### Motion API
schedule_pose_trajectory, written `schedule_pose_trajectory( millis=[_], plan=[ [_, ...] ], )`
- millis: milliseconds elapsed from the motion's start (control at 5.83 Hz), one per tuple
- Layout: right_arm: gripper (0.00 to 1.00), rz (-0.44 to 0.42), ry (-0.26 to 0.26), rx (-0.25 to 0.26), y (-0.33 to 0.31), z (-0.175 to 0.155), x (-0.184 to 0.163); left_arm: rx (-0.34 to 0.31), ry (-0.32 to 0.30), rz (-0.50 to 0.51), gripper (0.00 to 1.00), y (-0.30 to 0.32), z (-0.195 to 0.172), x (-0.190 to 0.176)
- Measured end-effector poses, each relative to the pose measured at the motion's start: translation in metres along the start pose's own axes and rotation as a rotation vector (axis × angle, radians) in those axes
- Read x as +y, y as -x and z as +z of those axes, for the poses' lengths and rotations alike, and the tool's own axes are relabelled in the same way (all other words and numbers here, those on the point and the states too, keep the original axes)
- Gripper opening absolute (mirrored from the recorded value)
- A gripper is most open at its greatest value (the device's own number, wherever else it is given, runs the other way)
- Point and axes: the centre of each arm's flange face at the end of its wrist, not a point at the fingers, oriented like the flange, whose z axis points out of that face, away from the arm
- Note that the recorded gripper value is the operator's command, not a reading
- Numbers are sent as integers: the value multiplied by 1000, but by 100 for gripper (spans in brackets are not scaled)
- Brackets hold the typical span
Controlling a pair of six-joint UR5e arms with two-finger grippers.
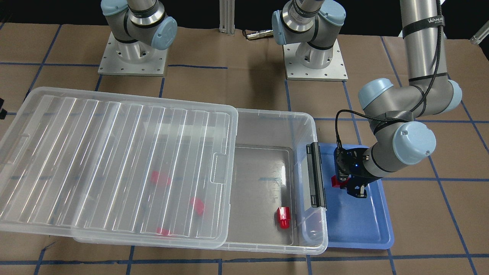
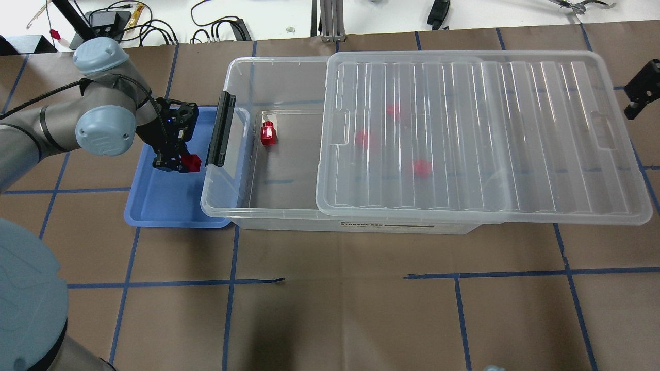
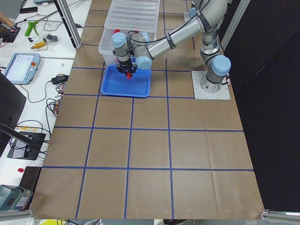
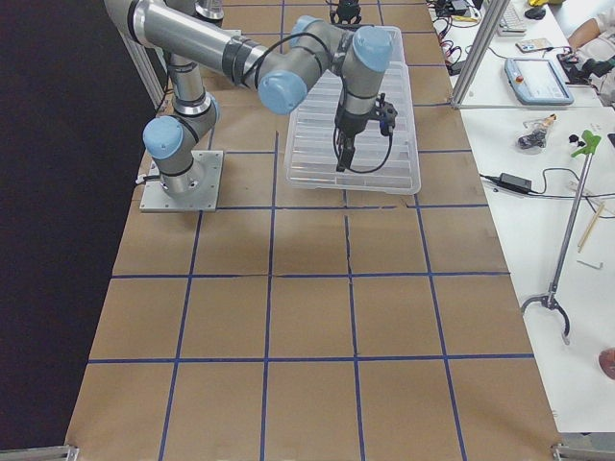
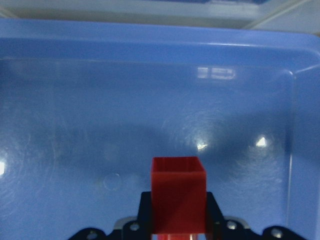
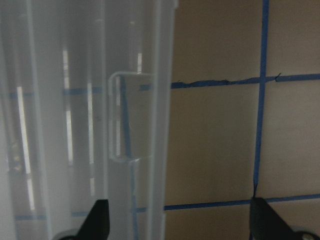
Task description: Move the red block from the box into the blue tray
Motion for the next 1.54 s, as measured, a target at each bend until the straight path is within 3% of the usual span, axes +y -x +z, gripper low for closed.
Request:
schedule_pose_trajectory(
  millis=[171, 514, 686, 1200, 1543],
  plan=[
    [100, 2, 24, -9, -44, 39, -9, 4, -1, 1, 98, 2, 7, 1],
    [100, 22, 79, -43, -65, 90, -6, -2, 4, 1, 99, 4, 4, 1],
    [100, 23, 94, -61, -55, 98, 3, -15, 7, -4, 99, 2, -19, -2],
    [100, 19, 86, -107, 1, 97, 19, -21, -2, -168, 99, -51, -157, -36],
    [100, -5, 82, -132, 27, 99, 21, -26, 6, -249, 99, -87, -227, -76]
  ],
)
